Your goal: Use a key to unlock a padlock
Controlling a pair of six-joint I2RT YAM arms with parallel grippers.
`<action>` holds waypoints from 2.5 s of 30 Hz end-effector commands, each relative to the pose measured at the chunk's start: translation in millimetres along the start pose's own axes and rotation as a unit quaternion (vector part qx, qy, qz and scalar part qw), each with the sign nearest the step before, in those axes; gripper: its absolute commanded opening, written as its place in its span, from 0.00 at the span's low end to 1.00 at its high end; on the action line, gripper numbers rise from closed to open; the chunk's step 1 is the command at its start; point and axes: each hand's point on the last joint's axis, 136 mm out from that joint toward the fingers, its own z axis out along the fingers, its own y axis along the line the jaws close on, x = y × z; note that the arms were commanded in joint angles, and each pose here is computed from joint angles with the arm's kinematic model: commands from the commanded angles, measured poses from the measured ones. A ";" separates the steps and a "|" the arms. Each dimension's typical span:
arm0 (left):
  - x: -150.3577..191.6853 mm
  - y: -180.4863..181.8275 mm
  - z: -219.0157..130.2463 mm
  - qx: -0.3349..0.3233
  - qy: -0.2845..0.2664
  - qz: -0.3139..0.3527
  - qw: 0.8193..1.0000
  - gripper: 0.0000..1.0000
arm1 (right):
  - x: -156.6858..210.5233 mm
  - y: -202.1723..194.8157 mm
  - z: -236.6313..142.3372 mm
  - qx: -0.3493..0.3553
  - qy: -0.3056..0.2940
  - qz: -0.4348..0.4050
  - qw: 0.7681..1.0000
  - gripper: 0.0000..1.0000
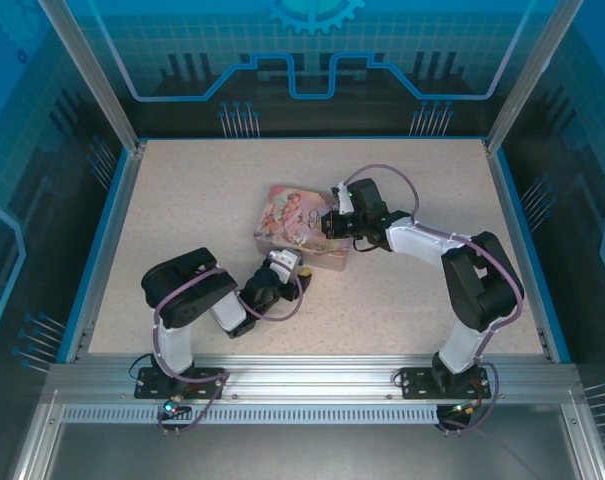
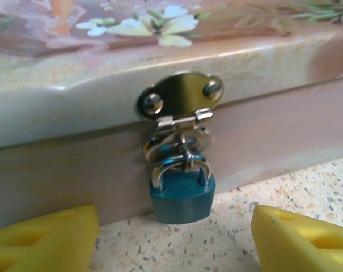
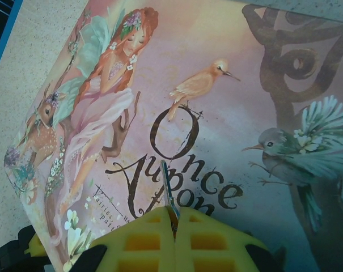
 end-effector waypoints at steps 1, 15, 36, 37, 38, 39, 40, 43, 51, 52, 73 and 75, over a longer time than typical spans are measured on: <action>-30.3 1.9 4.8 -0.023 -0.055 -0.008 0.998 0.72 | 12.3 3.2 2.6 0.001 0.020 -0.002 1.000 0.00; -42.8 0.5 9.6 -0.027 -0.072 -0.015 0.997 0.49 | 11.1 7.2 4.1 -0.002 0.023 -0.005 1.000 0.00; -45.0 -6.1 12.2 -0.020 0.015 -0.031 0.999 0.35 | -18.2 21.4 -57.7 0.013 -0.039 -0.043 0.998 0.00; -47.5 -6.9 12.0 -0.020 0.021 -0.035 0.999 0.35 | -15.7 18.7 -63.9 0.017 -0.041 -0.044 0.998 0.00; -49.9 -8.3 12.0 -0.019 0.030 -0.039 0.999 0.35 | -11.8 15.8 -71.1 0.021 -0.042 -0.045 0.998 0.00; -52.5 -9.2 11.7 -0.019 0.039 -0.044 0.998 0.35 | -7.9 14.1 -78.9 0.023 -0.045 -0.048 0.998 0.00; -55.2 -9.3 11.5 -0.020 0.045 -0.051 0.997 0.35 | -2.0 11.3 -84.3 0.025 -0.045 -0.049 0.997 0.00; -64.7 -11.0 11.2 -0.022 0.062 -0.072 0.995 0.33 | 24.3 3.8 -97.0 0.025 -0.038 -0.062 0.997 0.00; -76.9 -28.0 15.4 0.004 0.105 -0.142 0.984 0.28 | 96.3 -27.6 -94.8 0.033 -0.007 -0.045 0.998 0.00; -75.5 -26.0 15.9 -0.002 0.105 -0.142 0.984 0.28 | 99.2 -29.9 -94.2 0.035 -0.007 -0.043 0.998 0.00; -43.7 1.2 18.0 0.064 0.067 -0.083 0.992 0.77 | 3.3 20.5 -72.9 -0.065 -0.049 -0.010 0.997 0.00; -41.7 0.4 21.4 0.066 0.059 -0.075 0.993 0.78 | -9.7 19.8 -65.3 -0.057 -0.056 0.002 0.997 0.00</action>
